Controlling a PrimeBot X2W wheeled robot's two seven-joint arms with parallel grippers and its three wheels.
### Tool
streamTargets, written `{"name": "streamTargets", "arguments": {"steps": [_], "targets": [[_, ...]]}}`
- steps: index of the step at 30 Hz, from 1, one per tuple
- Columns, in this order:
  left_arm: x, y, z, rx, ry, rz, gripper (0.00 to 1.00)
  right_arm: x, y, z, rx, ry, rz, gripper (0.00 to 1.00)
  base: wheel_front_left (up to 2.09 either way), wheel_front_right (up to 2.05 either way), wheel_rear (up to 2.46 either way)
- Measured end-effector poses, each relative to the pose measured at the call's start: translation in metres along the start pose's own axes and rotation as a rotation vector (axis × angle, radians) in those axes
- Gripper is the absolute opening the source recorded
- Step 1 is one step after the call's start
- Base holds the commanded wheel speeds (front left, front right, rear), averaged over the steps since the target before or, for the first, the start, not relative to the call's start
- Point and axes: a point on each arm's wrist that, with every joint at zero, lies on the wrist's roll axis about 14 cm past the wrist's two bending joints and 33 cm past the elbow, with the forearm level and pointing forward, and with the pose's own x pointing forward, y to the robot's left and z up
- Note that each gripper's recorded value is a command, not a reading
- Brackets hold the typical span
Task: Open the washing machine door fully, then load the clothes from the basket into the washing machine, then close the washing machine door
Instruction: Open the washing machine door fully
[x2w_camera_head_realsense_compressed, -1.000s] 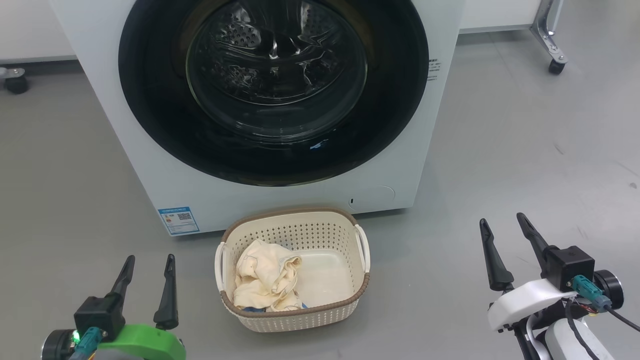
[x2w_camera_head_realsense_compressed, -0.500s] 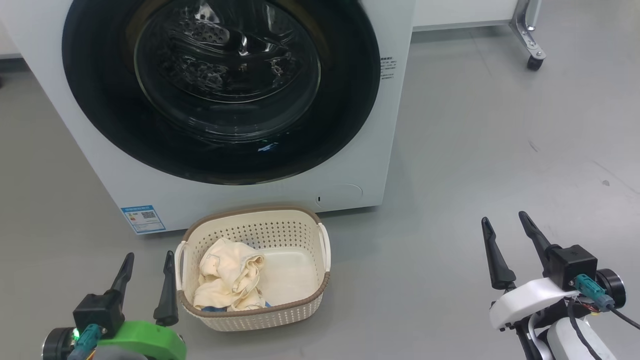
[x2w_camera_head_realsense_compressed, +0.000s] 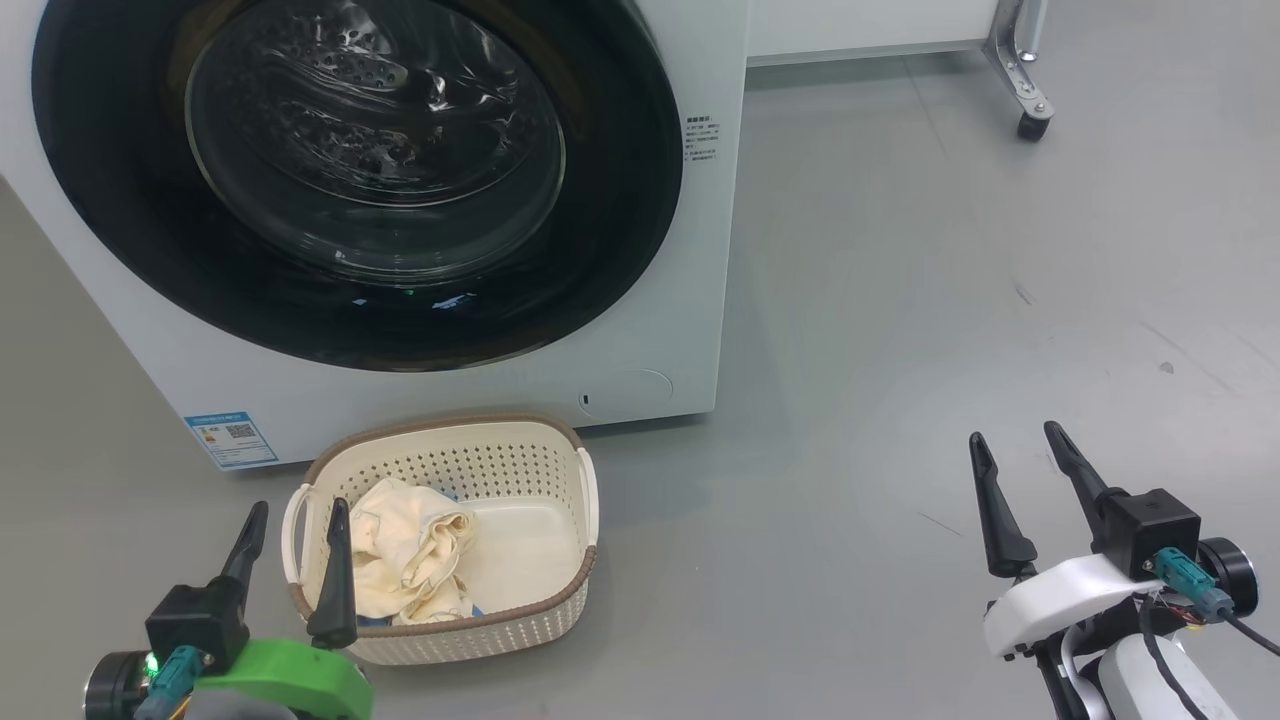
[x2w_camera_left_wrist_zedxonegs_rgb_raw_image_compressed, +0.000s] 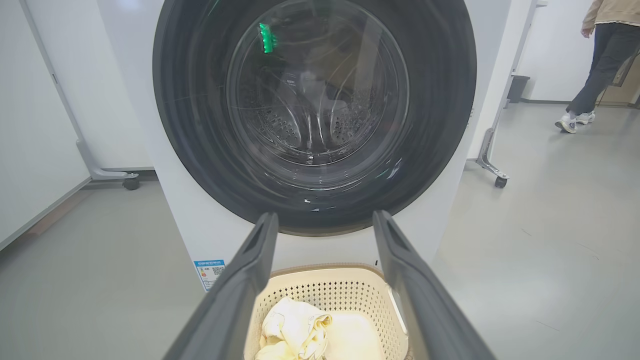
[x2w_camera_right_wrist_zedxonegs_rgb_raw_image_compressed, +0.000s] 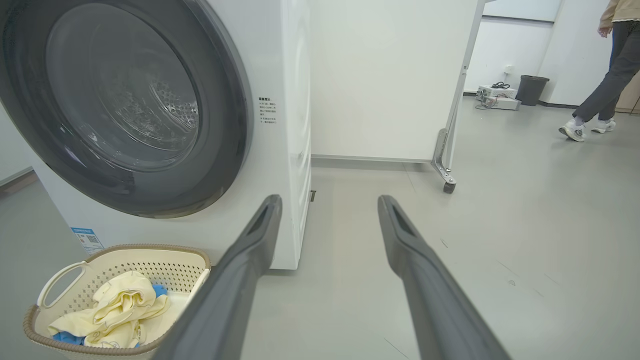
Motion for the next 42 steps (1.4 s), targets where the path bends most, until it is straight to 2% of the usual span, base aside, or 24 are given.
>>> {"name": "streamTargets", "arguments": {"steps": [31,32,33,42], "targets": [[-0.0015,-0.0005,-0.002,0.008,0.005,-0.001,1.0,-0.0002,0.0019,0.001,0.017,-0.006,0.001,1.0,0.13,0.13,-0.26],[-0.0015,-0.0008,-0.0021,0.008,0.005,-0.001,1.0,-0.0005,0.0017,-0.0001,0.017,-0.002,0.0,0.07,0.0,0.0,0.0],[-0.0015,-0.0012,-0.0022,0.009,0.005,-0.002,1.0,-0.0007,0.0019,-0.0006,0.018,-0.001,0.0,0.0,0.0,0.0,0.0],[-0.0022,-0.0037,-0.0029,0.002,0.006,-0.008,1.0,-0.0002,0.0022,0.0005,0.02,-0.005,0.004,0.0,0.0,0.0,0.0]]}}
